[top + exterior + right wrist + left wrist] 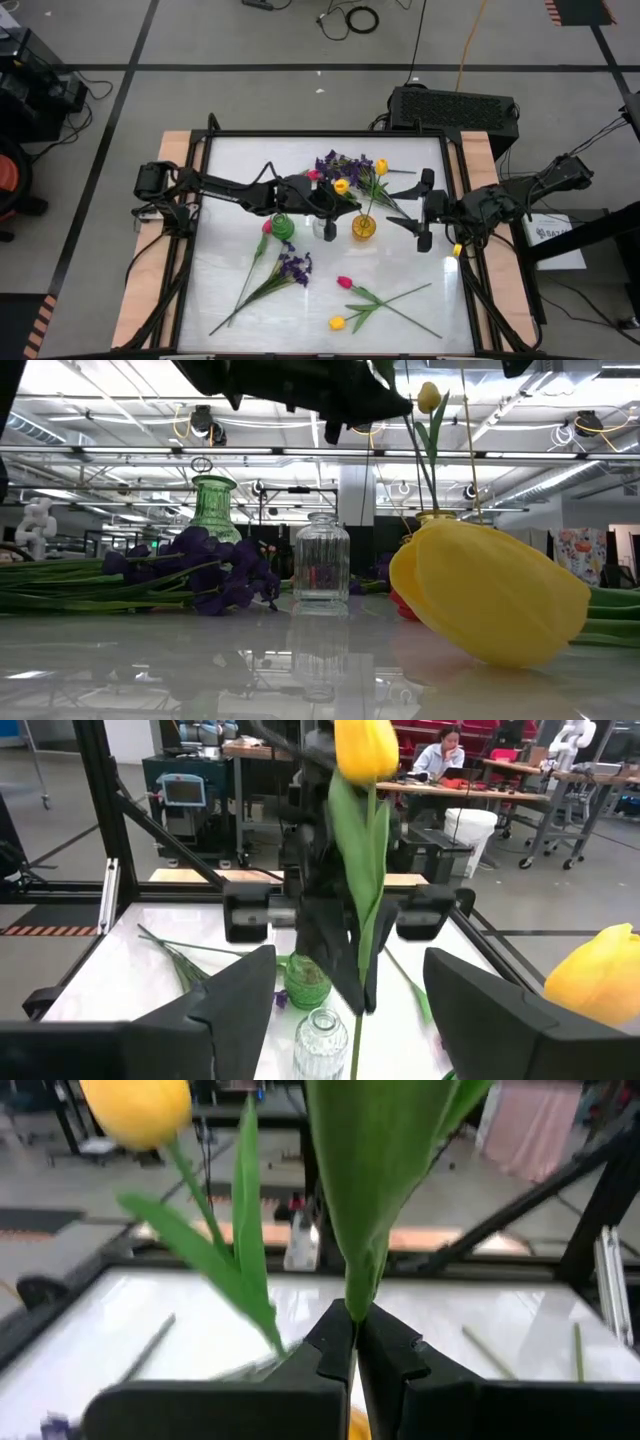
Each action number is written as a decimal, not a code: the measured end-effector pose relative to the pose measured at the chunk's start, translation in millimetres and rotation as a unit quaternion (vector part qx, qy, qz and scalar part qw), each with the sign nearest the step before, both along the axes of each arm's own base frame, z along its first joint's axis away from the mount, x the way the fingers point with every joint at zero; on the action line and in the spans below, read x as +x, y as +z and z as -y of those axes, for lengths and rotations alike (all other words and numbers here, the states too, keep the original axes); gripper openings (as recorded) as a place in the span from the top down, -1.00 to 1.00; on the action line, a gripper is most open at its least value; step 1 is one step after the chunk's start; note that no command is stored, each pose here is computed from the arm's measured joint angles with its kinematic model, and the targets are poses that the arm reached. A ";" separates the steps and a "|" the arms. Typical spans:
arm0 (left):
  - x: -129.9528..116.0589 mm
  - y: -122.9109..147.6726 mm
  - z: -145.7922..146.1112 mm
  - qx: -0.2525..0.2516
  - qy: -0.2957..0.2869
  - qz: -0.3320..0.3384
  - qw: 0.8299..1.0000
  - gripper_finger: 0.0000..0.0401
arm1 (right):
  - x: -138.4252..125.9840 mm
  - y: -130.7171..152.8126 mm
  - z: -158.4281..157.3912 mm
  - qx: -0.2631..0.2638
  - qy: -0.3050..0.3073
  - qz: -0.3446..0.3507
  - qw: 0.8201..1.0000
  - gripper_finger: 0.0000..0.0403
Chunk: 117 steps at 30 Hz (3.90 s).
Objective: Sort flowers into vase by color
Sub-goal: Put the top yellow tulip into the yellow vase, then put the bottom red tulip into the transparent vase
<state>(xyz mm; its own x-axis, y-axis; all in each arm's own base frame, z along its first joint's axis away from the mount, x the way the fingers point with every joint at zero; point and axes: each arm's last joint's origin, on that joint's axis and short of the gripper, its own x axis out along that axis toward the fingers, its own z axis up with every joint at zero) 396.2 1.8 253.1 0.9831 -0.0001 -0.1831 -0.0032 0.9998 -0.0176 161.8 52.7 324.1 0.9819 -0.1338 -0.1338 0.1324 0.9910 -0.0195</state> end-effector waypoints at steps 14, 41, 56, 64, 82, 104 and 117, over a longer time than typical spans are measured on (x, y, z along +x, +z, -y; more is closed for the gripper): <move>7.4 -22.2 -0.9 -0.003 -0.004 -0.033 0.999 0.76 | 0.0 0.1 0.0 0.003 0.000 0.001 1.000 -0.22; -3.8 -28.6 -4.9 -0.002 -0.003 -0.122 0.993 -0.52 | -4.4 0.2 -7.6 0.032 0.023 0.003 0.999 -0.42; -60.5 15.3 -6.1 -0.012 0.039 -0.231 0.972 -0.57 | -14.7 1.5 -34.3 0.055 0.093 -0.059 0.992 -0.45; -78.7 39.3 22.4 0.002 0.050 -0.203 0.978 -0.57 | -3.1 -12.5 -78.7 0.038 0.117 -0.216 0.969 -0.45; -86.9 42.5 75.4 -0.015 0.054 -0.179 0.982 -0.57 | 44.7 -124.2 -145.0 0.123 -0.026 -0.403 0.906 -0.07; -91.4 46.7 99.0 -0.018 0.052 -0.150 0.987 -0.57 | 83.3 -187.2 -157.4 0.152 -0.059 -0.410 0.897 0.18; -91.5 46.6 99.0 -0.014 0.050 -0.150 0.987 -0.57 | 88.2 -187.3 -151.4 0.171 -0.080 -0.405 0.894 0.89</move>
